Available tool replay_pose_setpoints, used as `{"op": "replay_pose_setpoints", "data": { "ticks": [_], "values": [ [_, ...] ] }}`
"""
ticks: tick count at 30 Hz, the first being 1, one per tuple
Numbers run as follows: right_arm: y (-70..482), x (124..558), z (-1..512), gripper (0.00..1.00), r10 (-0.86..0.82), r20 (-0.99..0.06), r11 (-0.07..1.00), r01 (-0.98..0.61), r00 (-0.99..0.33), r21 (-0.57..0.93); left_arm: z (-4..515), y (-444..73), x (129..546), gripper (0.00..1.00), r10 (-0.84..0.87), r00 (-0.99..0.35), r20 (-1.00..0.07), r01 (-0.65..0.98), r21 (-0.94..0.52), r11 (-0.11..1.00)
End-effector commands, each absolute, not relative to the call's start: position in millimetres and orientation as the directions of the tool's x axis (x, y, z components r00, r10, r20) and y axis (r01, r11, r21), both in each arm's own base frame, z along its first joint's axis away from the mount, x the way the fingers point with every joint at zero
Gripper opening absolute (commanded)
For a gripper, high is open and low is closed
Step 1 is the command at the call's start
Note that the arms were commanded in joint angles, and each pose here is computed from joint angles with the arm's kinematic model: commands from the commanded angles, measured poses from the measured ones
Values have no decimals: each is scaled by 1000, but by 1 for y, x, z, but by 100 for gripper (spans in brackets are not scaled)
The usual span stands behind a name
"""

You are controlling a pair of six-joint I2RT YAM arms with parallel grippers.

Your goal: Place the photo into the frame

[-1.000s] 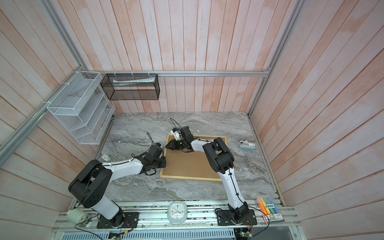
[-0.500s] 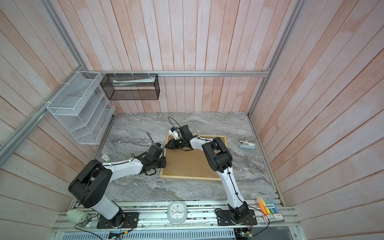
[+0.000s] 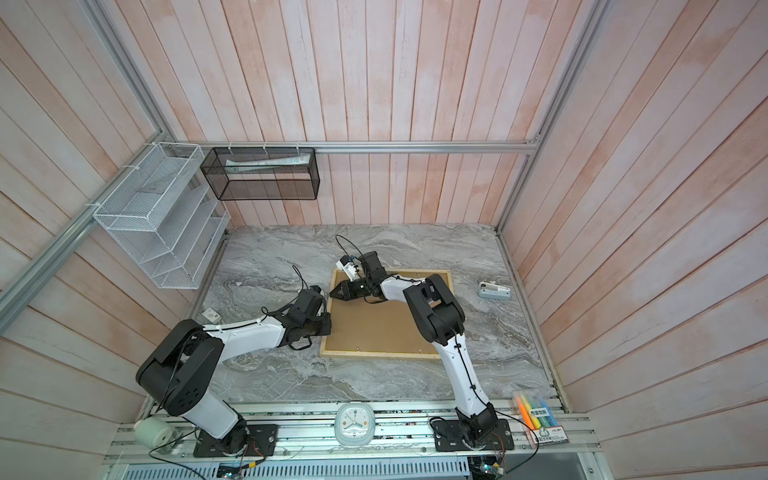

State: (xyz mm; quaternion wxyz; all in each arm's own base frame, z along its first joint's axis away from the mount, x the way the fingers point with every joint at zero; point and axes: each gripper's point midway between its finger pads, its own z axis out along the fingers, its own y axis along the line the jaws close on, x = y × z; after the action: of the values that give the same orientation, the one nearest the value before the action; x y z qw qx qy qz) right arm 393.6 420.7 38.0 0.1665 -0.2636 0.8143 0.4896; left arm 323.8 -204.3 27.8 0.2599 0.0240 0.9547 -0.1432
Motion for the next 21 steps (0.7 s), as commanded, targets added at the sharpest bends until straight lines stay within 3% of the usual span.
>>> {"op": "replay_pose_setpoints", "data": {
  "ticks": [1,12,16,21],
  "values": [
    [433,261,-24,27,-513,-143,343,-355,-846,870,12,-201,322,3,-12,-886,-464,124,-261,957],
    [405,345,43,37,-278,-312,364,-400,-908,841,12,-183,322,3,-63,-888,-455,55,-241,969],
    [362,379,63,41,-130,-408,530,-411,-904,742,11,-174,325,3,-85,-888,-452,19,-220,975],
    [303,395,89,45,-19,-478,643,-376,-878,667,12,-160,332,3,-105,-884,-456,-20,-188,982]
  ]
}}
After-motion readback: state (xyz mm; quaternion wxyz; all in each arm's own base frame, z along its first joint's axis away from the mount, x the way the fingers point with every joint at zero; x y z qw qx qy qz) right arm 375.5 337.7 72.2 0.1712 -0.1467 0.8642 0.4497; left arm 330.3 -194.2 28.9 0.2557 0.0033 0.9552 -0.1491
